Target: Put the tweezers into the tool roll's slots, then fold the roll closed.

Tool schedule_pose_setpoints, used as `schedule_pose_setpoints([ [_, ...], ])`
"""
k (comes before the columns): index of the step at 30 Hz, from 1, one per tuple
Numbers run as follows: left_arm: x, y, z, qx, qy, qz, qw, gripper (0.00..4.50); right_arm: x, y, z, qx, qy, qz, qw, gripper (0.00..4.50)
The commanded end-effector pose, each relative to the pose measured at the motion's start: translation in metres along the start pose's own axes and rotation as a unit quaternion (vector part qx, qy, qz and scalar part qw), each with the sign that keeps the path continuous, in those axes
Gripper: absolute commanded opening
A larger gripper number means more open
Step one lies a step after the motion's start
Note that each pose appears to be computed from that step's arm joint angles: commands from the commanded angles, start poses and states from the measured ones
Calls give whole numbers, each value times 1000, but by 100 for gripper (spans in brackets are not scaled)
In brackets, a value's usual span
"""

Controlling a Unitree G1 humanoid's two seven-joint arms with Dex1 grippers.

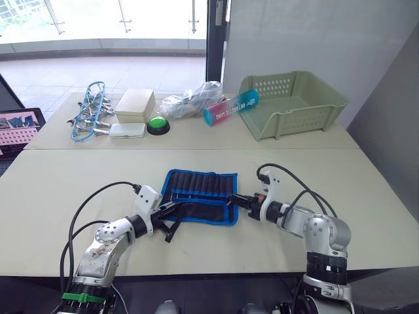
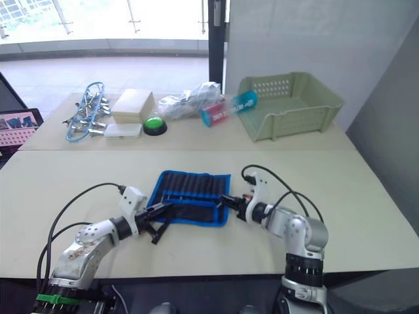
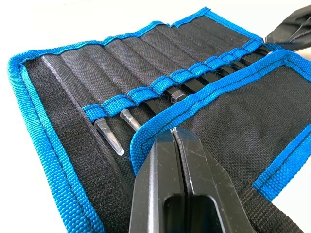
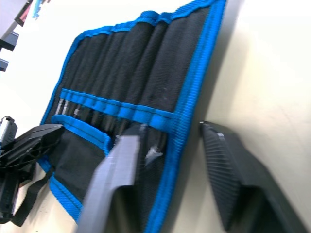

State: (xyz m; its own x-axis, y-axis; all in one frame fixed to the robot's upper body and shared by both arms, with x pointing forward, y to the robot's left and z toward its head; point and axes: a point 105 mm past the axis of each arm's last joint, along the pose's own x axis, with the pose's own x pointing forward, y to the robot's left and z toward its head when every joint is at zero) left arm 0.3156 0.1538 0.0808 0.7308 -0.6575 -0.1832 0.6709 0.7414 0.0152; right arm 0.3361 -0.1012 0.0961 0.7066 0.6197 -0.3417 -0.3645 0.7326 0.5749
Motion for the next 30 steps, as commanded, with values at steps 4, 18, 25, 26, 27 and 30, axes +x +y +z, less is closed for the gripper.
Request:
schedule_pose_setpoints([
  [4,2,-6,-5,-6,16,-8,1000,0,-2,2,5,6,-16,8,1000,2],
  [18,1,-9,0,-6,17,-16,1000,0,-4,57,32,-39,-39,67,996,2],
  [25,2,-9,1,-6,18,-23,1000,0,13,81,29,-38,-28,57,997,2],
  [26,2,-10,1,-6,18,-24,1000,0,14,82,29,-38,-28,55,997,2],
  [27,0,-9,3,-2,17,-25,1000,0,15,83,29,-40,-28,53,997,2],
  [30,-11,-5,16,6,3,-32,999,0,17,86,28,-43,-28,50,997,2],
])
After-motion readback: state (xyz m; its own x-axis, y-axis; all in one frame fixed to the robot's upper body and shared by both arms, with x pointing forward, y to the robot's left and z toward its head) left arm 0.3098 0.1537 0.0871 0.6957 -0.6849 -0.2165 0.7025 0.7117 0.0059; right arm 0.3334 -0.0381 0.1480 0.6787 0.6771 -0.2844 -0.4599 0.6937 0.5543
